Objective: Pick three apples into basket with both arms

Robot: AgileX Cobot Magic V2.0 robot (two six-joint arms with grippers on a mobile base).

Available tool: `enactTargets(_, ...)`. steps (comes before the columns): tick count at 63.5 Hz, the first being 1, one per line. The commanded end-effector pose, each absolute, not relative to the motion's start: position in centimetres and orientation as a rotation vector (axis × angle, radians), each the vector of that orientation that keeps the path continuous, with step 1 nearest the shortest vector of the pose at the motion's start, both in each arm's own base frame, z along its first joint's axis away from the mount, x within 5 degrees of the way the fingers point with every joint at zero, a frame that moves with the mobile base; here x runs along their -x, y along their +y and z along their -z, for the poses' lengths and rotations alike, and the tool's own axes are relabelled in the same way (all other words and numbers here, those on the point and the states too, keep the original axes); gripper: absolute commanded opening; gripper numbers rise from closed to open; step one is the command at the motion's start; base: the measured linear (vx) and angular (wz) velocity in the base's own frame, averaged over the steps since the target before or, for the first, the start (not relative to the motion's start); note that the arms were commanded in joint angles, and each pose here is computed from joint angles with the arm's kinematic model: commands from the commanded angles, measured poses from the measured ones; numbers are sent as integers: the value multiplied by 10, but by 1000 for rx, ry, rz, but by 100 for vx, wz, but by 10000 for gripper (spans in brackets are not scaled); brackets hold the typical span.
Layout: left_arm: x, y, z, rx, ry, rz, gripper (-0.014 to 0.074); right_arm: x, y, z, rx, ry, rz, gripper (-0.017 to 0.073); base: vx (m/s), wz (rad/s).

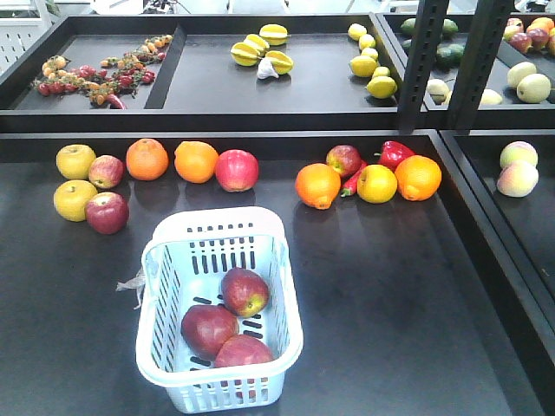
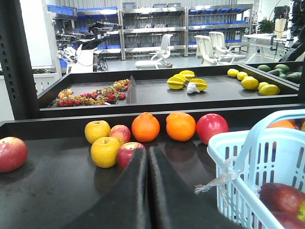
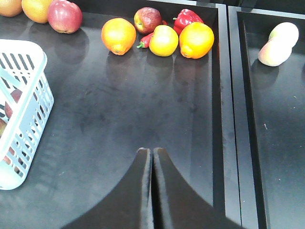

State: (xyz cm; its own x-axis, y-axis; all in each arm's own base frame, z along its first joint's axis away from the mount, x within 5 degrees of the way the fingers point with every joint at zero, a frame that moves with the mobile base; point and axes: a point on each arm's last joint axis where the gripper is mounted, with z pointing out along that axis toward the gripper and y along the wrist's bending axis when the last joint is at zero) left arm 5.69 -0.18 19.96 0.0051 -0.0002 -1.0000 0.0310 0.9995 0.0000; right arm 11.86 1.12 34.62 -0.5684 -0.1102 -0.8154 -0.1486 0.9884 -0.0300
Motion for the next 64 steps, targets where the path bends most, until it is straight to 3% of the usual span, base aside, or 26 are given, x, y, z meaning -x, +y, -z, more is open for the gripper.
enactTargets(1,-56,-2,-200,-12,1487,34,-8,-121,10,-360,169,2092,-32,-9,0,0)
enactTargets(64,-56,-2,-200,-12,1494,34,-6,-120,10,-360,168,2086,-32,-9,0,0)
